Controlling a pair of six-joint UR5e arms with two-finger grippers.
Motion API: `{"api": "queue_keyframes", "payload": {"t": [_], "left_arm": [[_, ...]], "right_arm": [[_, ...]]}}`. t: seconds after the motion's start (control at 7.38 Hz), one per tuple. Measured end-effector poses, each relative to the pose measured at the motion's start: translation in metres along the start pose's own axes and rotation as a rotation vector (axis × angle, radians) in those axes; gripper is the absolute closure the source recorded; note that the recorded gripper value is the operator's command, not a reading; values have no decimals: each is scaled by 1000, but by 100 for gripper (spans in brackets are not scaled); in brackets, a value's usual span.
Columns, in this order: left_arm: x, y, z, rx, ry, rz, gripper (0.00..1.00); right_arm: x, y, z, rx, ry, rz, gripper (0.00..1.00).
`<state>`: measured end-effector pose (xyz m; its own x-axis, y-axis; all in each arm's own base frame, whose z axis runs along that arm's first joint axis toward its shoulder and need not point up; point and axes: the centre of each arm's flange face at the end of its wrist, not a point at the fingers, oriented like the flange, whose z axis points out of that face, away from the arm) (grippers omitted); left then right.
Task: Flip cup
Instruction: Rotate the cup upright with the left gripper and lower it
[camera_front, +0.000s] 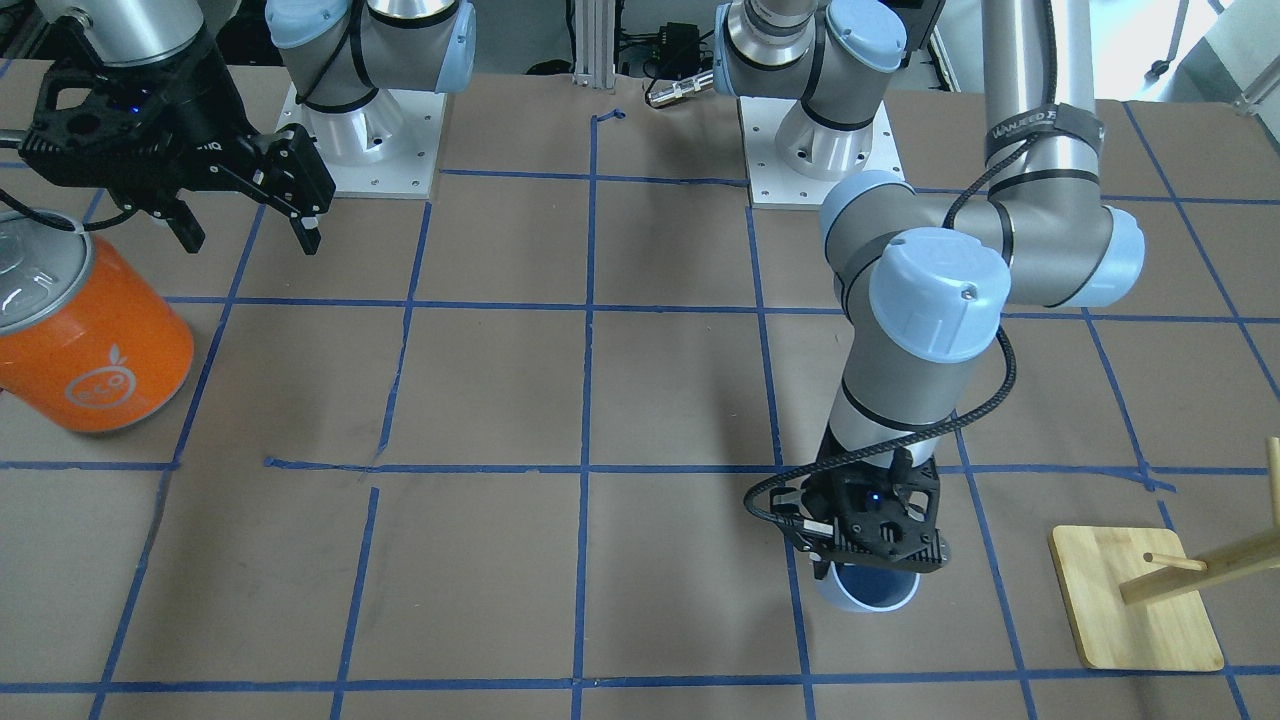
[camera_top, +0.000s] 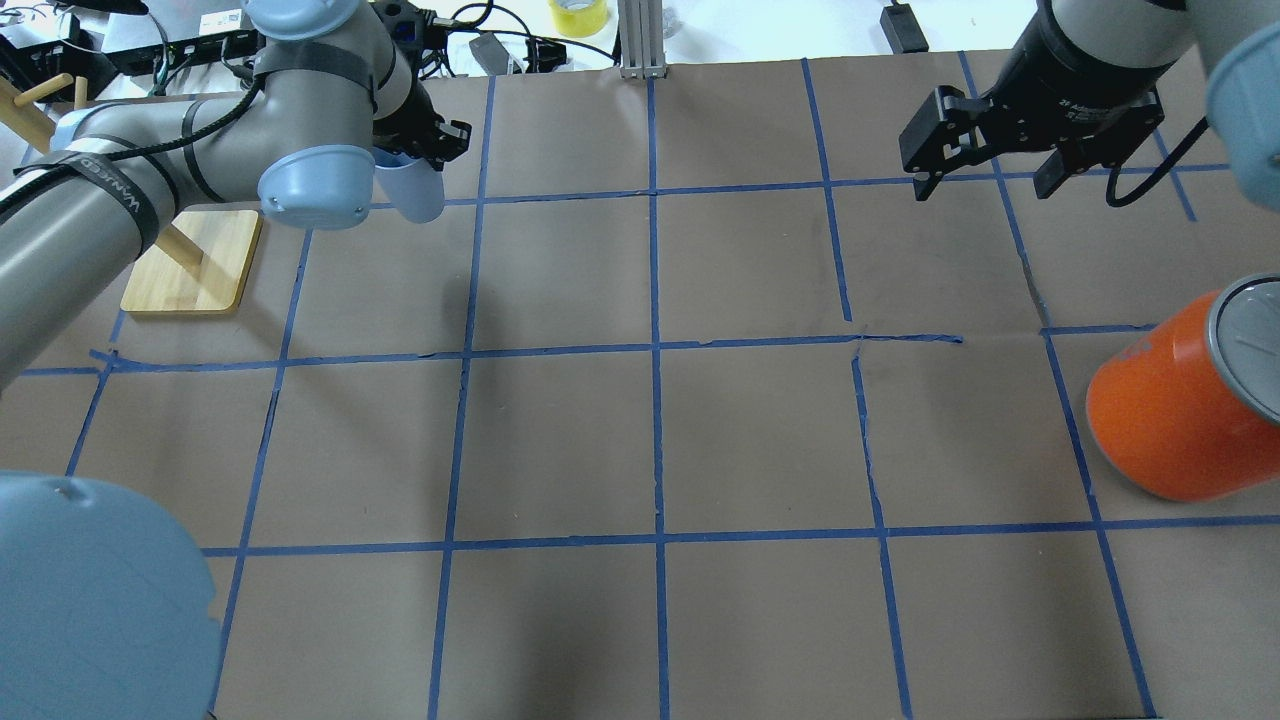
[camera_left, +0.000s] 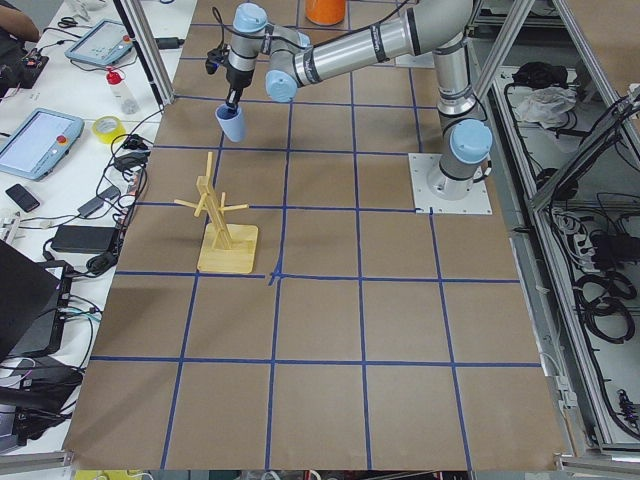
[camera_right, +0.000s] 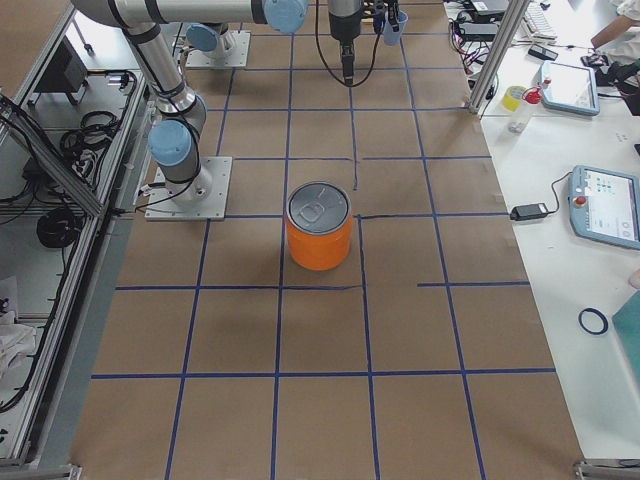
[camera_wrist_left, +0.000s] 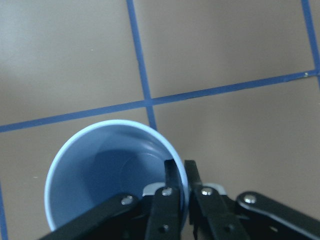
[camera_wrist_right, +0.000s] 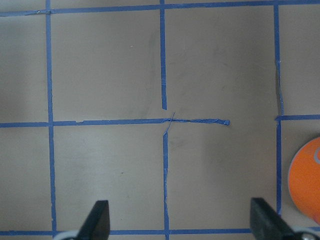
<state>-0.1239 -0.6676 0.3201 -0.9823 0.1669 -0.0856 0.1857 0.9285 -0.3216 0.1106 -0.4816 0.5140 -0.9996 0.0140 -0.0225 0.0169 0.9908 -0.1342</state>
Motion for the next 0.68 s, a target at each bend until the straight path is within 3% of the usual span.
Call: {"api": "queue_keyframes", "payload": {"t": [0.68], "left_arm": [[-52, 33, 55, -9, -23, -27, 100]], "right_arm": [[0, 1, 1, -2, 0, -3, 0]]}}
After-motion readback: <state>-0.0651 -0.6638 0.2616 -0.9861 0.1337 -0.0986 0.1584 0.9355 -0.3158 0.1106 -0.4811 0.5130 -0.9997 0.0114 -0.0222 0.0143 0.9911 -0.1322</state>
